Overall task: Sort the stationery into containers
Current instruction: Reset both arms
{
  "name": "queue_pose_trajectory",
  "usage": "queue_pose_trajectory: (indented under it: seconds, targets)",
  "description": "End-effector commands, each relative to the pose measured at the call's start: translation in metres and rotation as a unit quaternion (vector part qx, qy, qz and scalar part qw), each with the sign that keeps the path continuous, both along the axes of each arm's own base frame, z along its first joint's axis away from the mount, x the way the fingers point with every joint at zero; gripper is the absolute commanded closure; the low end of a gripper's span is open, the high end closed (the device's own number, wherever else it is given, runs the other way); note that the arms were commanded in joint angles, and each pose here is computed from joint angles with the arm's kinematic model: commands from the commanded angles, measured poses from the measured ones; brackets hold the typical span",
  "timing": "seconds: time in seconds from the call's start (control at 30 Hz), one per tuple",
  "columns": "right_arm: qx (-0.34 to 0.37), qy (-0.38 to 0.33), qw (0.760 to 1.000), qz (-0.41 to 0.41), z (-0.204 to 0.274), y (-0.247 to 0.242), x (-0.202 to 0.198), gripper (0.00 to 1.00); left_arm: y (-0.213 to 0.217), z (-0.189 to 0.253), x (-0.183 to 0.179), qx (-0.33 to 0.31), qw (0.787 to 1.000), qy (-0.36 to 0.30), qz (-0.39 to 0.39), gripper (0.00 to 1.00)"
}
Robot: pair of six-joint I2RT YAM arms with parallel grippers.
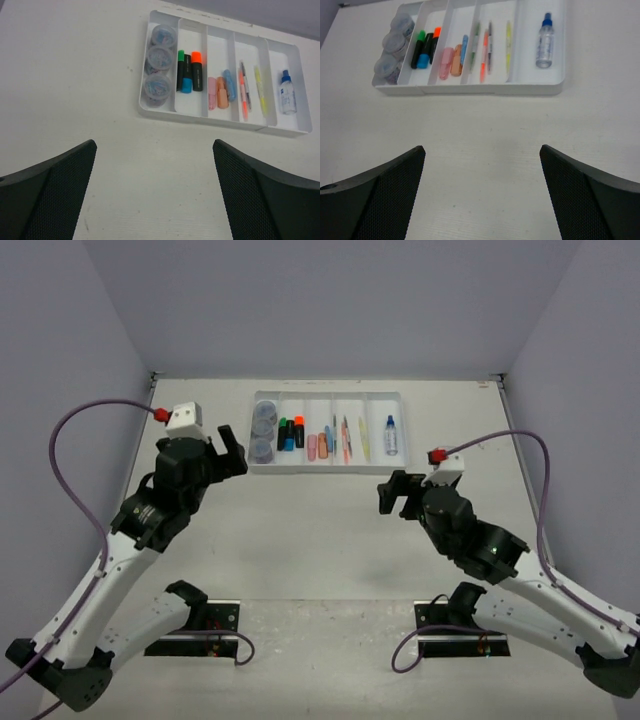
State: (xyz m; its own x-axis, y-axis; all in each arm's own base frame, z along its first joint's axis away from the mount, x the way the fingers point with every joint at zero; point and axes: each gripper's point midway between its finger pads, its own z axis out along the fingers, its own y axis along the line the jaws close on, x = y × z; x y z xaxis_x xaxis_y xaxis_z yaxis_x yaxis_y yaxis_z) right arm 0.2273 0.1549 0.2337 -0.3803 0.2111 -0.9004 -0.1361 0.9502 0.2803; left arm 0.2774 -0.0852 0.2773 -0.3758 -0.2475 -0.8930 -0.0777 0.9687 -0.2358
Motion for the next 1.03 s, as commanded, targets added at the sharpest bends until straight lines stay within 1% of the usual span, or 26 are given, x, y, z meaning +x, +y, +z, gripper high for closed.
queue_pose_trajectory:
  seconds: [0.0, 0.03, 0.07, 0.1, 0.2, 0.3, 0.37, 0.43, 0.63, 0.87, 1.0]
  targets:
    - [-0.029, -0.018, 0.992, -0.124, 0.022, -0.059, -0.002, 0.01, 0.023, -0.020, -0.019, 0.059, 0.998, 0.018, 0.006, 0.00]
    - [-0.034, -0.025, 0.989, -0.142, 0.027, -0.071, -0.005, 0.01, 0.032, -0.023, -0.022, 0.082, 0.997, 0.010, 0.010, 0.00]
    - [-0.035, -0.033, 0.986, -0.159, 0.032, -0.079, -0.006, 0.01, 0.038, -0.018, -0.024, 0.088, 0.996, -0.012, 0.019, 0.00]
    - [-0.033, -0.035, 0.985, -0.165, 0.034, -0.082, -0.006, 0.01, 0.040, -0.026, -0.025, 0.098, 0.995, -0.011, 0.018, 0.00]
    - [-0.022, -0.042, 0.983, -0.176, 0.036, -0.092, -0.011, 0.01, 0.058, -0.024, -0.027, 0.074, 0.992, -0.072, 0.070, 0.00]
    - [-0.014, -0.045, 0.982, -0.184, 0.030, -0.097, -0.014, 0.01, 0.064, -0.030, -0.027, 0.060, 0.991, -0.098, 0.066, 0.00]
    - [-0.021, -0.043, 0.981, -0.187, 0.022, -0.099, -0.015, 0.01, 0.073, -0.025, -0.029, 0.049, 0.989, -0.110, 0.079, 0.00]
    - [-0.021, -0.044, 0.980, -0.192, 0.019, -0.101, -0.015, 0.01, 0.076, -0.025, -0.029, 0.049, 0.989, -0.112, 0.084, 0.00]
    - [-0.023, -0.036, 0.980, -0.193, 0.013, -0.097, -0.013, 0.01, 0.068, -0.032, -0.025, 0.054, 0.992, -0.099, 0.062, 0.00]
    - [-0.037, -0.032, 0.979, -0.198, 0.011, -0.096, -0.010, 0.01, 0.070, -0.029, -0.027, 0.051, 0.991, -0.106, 0.068, 0.00]
    - [-0.034, -0.034, 0.979, -0.197, 0.012, -0.096, -0.010, 0.01, 0.070, -0.029, -0.027, 0.052, 0.991, -0.105, 0.067, 0.00]
